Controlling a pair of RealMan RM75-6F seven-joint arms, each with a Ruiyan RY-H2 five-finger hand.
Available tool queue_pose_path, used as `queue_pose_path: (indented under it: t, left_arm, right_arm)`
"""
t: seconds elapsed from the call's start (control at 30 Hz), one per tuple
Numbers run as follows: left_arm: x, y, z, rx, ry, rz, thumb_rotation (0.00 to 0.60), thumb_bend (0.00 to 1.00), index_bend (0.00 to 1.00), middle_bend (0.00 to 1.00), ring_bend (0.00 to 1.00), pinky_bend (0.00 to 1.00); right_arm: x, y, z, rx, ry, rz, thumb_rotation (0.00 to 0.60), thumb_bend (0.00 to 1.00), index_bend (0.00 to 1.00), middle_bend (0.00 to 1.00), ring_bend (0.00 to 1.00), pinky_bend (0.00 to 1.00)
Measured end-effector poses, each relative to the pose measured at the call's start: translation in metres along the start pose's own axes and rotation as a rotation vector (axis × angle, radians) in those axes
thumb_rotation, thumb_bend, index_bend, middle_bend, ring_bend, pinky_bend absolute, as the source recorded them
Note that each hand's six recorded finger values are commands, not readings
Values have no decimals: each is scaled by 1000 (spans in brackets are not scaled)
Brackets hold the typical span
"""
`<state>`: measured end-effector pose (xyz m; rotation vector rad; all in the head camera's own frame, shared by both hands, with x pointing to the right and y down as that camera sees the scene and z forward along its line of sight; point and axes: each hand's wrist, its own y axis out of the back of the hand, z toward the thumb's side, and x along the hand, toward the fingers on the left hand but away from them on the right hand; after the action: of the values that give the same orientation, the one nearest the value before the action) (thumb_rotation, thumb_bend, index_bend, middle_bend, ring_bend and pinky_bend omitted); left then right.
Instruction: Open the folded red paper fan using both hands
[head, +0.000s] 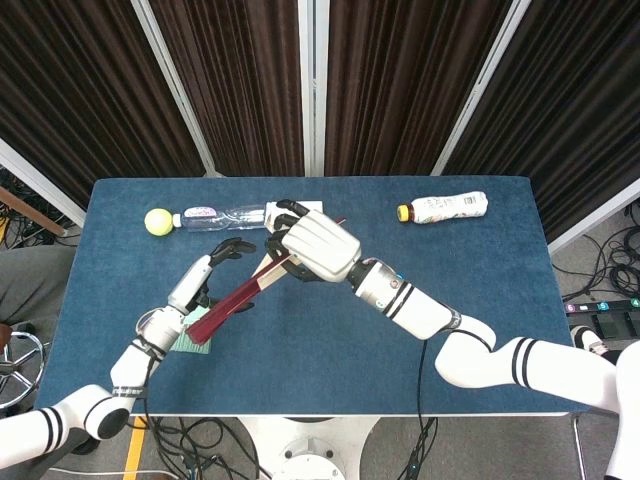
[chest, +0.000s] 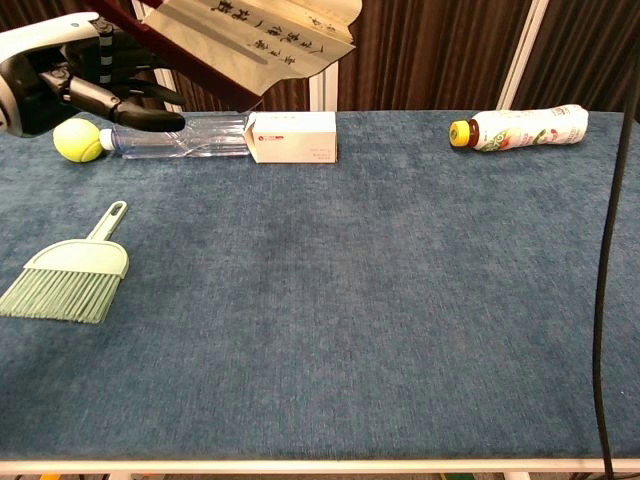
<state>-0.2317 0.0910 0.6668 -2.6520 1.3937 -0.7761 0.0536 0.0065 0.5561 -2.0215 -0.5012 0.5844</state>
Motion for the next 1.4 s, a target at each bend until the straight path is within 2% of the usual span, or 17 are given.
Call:
queue_pose_path:
  t: [0.27,0.47,0.63,0.83,1.0,1.2,1.33,1.4]
  left_arm:
    - [8,-9,-5,-61,33,36,600,0,385,361,210,294]
    - [13,-16,-8,-128,39,74,600,55,425,408,243,323]
    - [17,-15,-10,-169,26,140,600,140,535,496,322,383]
    - [23,-11,-15,-212,25,249,600,292,721,647,462,466]
    - [23,-6,-22,-188,40,306,600,378,800,736,547,524]
    - [17,0,-32,-133,70,322,600,392,796,742,558,535]
    - [12,8,-35,-46,88,326,600,391,784,733,556,535]
    - [8,14,-37,29,102,329,600,391,778,727,555,535]
  right_arm:
    - [-11,-17,10,0,-18,12,600,766,745,582,280,111]
    - [-16,-21,11,0,-41,5,600,811,741,582,280,103]
    - [-18,-26,9,-26,-76,-4,600,811,740,582,280,101]
    - [-18,-29,10,-49,-90,-15,600,811,738,582,280,89]
    - [-16,-31,9,-51,-93,-23,600,811,735,582,280,86]
    - [-10,-28,6,-21,-90,-19,600,819,735,582,283,86]
    - [0,-25,3,49,-80,-14,600,819,734,582,291,85]
    - [7,-22,0,88,-80,-16,600,822,733,582,292,82]
